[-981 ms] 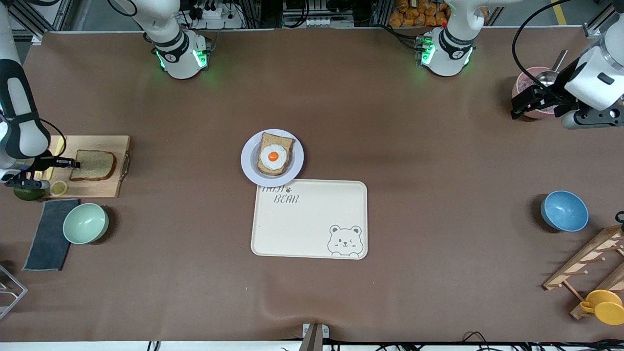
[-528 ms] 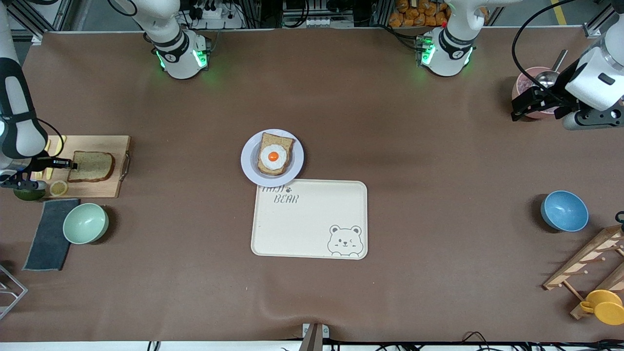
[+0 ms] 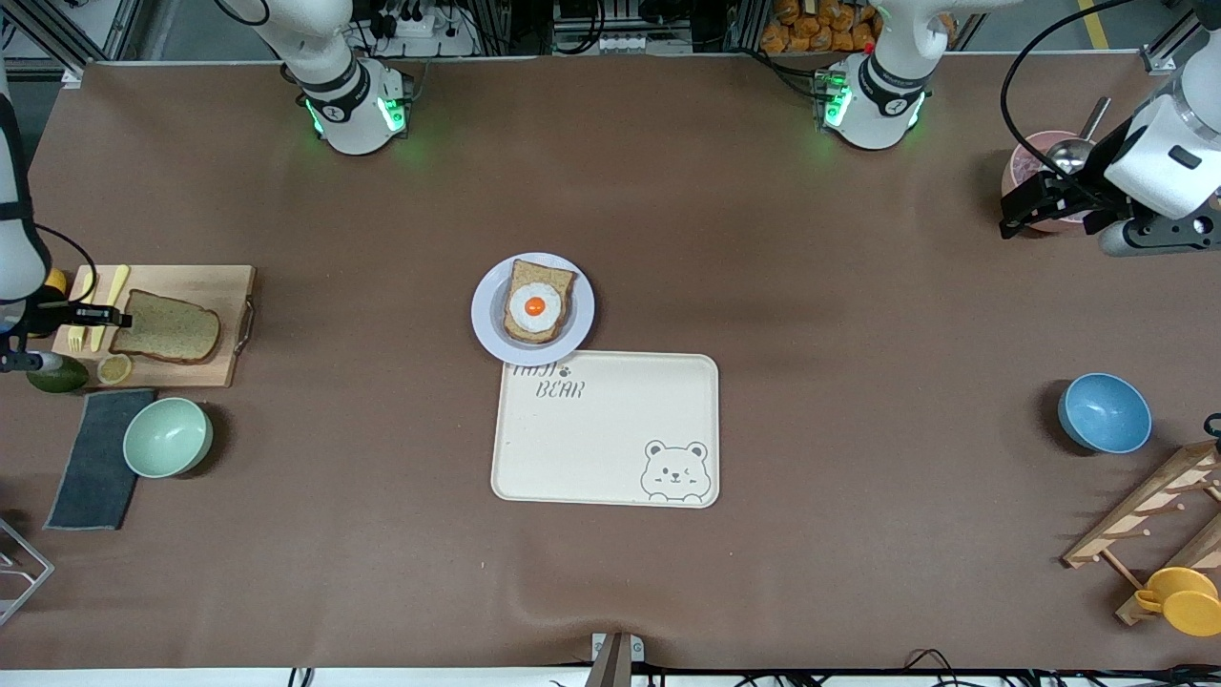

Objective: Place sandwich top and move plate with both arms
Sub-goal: 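Grasp the bread slice edge with the right gripper and lift it, then carry the bread slice to the white plate and lay it on the egg toast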

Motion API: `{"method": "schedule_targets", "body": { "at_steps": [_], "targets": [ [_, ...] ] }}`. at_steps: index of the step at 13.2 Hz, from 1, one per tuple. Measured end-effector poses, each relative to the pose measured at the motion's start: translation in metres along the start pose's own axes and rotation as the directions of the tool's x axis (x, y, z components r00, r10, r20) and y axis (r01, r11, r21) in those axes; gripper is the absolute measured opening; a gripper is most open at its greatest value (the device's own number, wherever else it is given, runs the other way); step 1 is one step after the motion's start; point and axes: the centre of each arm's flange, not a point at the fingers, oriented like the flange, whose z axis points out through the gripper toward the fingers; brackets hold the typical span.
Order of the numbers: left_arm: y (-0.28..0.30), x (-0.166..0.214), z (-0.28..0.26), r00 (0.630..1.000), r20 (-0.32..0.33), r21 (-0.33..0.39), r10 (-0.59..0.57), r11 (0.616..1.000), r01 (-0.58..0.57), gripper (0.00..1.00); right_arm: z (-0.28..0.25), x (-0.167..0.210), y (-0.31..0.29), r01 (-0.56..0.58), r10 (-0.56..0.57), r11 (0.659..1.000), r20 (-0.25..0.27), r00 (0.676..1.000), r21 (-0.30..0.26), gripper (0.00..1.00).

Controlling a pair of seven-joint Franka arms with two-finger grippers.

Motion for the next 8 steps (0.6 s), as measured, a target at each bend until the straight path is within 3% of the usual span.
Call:
{"method": "schedule_targets", "body": {
  "at_steps": [4, 8],
  "targets": [
    [0.000, 0.001, 0.003, 1.000, -0.001, 0.000, 0.000, 1.000, 0.000, 1.00, -0.031, 0.006, -0.013, 0.016, -0.016, 0.999, 0.016, 1.000, 0.030, 0.06],
    [0.001, 0.004, 0.013, 1.000, -0.009, -0.001, 0.000, 1.000, 0.000, 1.00, -0.059, 0.013, -0.042, 0.040, -0.043, 0.993, 0.029, 0.999, 0.109, 0.06]
  ]
}}
